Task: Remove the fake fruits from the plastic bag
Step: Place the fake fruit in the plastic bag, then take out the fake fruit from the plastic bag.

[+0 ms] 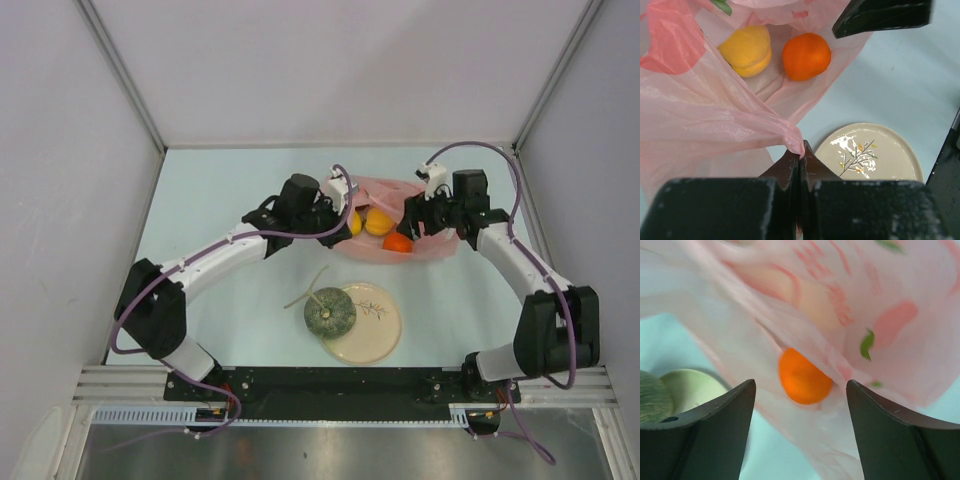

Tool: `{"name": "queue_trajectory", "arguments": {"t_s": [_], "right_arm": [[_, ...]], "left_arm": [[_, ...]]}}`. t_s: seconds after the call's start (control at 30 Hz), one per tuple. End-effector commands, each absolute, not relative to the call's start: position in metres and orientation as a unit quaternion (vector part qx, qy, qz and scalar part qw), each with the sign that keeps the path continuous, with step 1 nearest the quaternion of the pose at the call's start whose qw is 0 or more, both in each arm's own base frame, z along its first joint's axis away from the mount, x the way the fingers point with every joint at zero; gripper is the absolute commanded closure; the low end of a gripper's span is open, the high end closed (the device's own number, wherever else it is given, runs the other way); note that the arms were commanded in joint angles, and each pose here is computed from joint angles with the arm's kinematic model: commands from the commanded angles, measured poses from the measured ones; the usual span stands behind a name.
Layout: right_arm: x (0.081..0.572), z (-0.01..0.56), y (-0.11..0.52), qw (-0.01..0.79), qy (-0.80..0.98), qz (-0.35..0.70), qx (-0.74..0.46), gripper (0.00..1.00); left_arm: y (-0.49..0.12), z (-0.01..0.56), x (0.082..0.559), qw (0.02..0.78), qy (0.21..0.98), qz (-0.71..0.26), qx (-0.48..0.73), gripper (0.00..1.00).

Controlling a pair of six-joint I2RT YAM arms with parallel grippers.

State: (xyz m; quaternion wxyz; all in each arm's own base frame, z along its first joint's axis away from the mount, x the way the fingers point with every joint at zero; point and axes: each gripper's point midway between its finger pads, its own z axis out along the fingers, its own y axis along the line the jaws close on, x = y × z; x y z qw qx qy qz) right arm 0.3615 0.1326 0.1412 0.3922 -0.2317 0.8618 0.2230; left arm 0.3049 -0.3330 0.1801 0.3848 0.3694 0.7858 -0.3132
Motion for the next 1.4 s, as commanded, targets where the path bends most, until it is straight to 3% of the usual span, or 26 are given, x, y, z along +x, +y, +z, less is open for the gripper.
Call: {"name": "queue_trajectory", "arguments": {"t_s": [0.0,0.13,0.33,0.4,0.67,0.77,1.0,1.03,1.1,1.13,1.2,1.37], "right_arm": [[0.334,0.198,0.177,0.427,0.808,0.256,-0.315,0.29],[0.332,0.186,0.188,0.422,0.804,0.217,-0.359,0.48],[0.366,0.159,0.192,0.427,0.791,0.182,-0.398,0.56],[0.376,0.155,0.191,0.427,0.788,0.161,-0.414,0.53],[0.36,0.107,0.167,0.326,0.833,0.131,-0.427,0.34],[0.37,0.096,0.153,0.324,0.854,0.111,-0.392,0.28],[0.383,0.079,0.146,0.32,0.864,0.102,-0.375,0.24],[0.379,0.077,0.147,0.312,0.865,0.11,-0.377,0.25],[0.372,0.078,0.153,0.307,0.861,0.131,-0.384,0.38],[0.37,0.082,0.155,0.309,0.858,0.134,-0.389,0.51],[0.37,0.096,0.157,0.327,0.85,0.14,-0.389,0.58],[0.349,0.177,0.173,0.409,0.792,0.179,-0.417,0.64]], "left_arm": [[-0.347,0.202,0.311,0.407,0.771,-0.322,0.368,0.99],[-0.346,0.207,0.32,0.414,0.782,-0.309,0.349,0.94],[-0.346,0.221,0.324,0.423,0.786,-0.313,0.326,0.91],[-0.347,0.224,0.322,0.423,0.782,-0.318,0.331,1.0],[-0.347,0.223,0.319,0.421,0.777,-0.321,0.342,1.0],[-0.348,0.222,0.318,0.419,0.776,-0.322,0.344,1.0],[-0.35,0.222,0.318,0.418,0.775,-0.324,0.346,1.0],[-0.349,0.222,0.318,0.419,0.775,-0.323,0.346,1.0],[-0.348,0.222,0.318,0.42,0.774,-0.321,0.348,1.0],[-0.348,0.223,0.318,0.422,0.773,-0.321,0.349,1.0],[-0.346,0.222,0.318,0.423,0.773,-0.317,0.35,1.0],[-0.345,0.22,0.318,0.425,0.773,-0.314,0.352,1.0]]}}
